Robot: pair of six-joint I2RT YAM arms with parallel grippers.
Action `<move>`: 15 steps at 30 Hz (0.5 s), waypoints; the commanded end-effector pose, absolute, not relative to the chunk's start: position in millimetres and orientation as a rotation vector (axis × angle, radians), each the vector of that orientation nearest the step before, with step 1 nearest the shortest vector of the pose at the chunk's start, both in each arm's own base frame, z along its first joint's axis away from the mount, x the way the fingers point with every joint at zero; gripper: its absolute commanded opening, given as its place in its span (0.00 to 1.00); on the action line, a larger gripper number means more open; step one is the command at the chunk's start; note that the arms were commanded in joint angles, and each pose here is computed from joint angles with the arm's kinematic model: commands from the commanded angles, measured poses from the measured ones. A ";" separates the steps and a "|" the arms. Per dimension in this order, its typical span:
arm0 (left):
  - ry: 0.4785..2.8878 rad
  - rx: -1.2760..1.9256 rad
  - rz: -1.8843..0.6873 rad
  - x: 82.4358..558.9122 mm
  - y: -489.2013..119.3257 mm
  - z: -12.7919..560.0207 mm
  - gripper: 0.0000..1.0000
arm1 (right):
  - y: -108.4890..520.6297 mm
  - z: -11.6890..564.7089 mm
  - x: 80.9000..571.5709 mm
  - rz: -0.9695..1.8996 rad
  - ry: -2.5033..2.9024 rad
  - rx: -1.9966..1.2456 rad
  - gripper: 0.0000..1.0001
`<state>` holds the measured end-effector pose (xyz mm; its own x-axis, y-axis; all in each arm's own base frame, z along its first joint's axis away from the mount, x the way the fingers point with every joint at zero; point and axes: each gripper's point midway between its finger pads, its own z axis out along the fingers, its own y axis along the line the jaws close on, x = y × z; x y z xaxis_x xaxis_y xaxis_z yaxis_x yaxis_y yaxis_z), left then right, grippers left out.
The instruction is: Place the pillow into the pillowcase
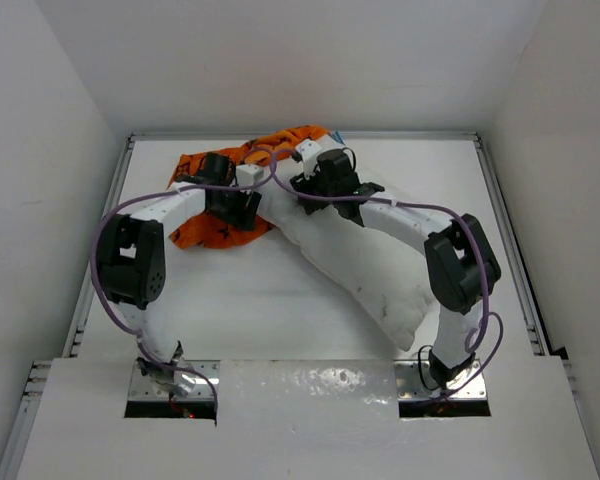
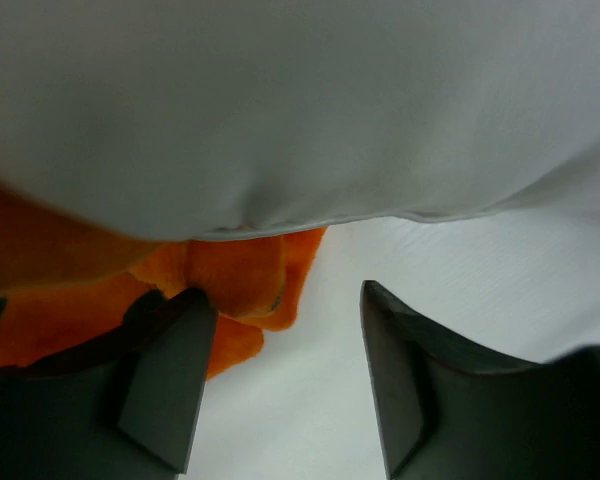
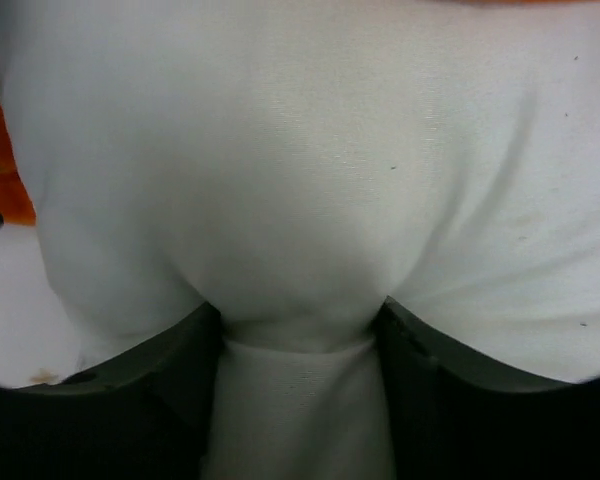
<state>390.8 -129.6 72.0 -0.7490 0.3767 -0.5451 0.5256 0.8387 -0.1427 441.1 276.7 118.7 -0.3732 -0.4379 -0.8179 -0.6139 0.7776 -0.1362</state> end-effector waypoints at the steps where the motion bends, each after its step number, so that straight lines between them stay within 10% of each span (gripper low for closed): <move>1: 2.423 0.709 -0.399 408.1 -128.3 69.4 0.54 | 287.4 100.9 450.8 0.313 2.081 -0.685 0.55; 5: 2.407 0.667 -0.327 422.3 -119.0 57.6 0.44 | 283.7 104.2 461.5 0.471 2.111 -0.447 0.04; 10: 2.404 0.671 -0.440 417.4 -131.2 56.4 0.00 | 274.7 112.0 455.1 0.510 2.031 -0.383 0.00; 15: 2.242 0.938 -0.488 385.7 -149.0 106.0 0.00 | 275.9 136.4 467.1 0.555 1.952 -0.231 0.00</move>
<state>399.4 -132.7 54.3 -0.6955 0.4100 -0.5900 0.5937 0.7904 -0.1506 457.3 279.1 121.2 -0.4556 -0.0440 -0.8891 -0.4753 0.8565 0.2012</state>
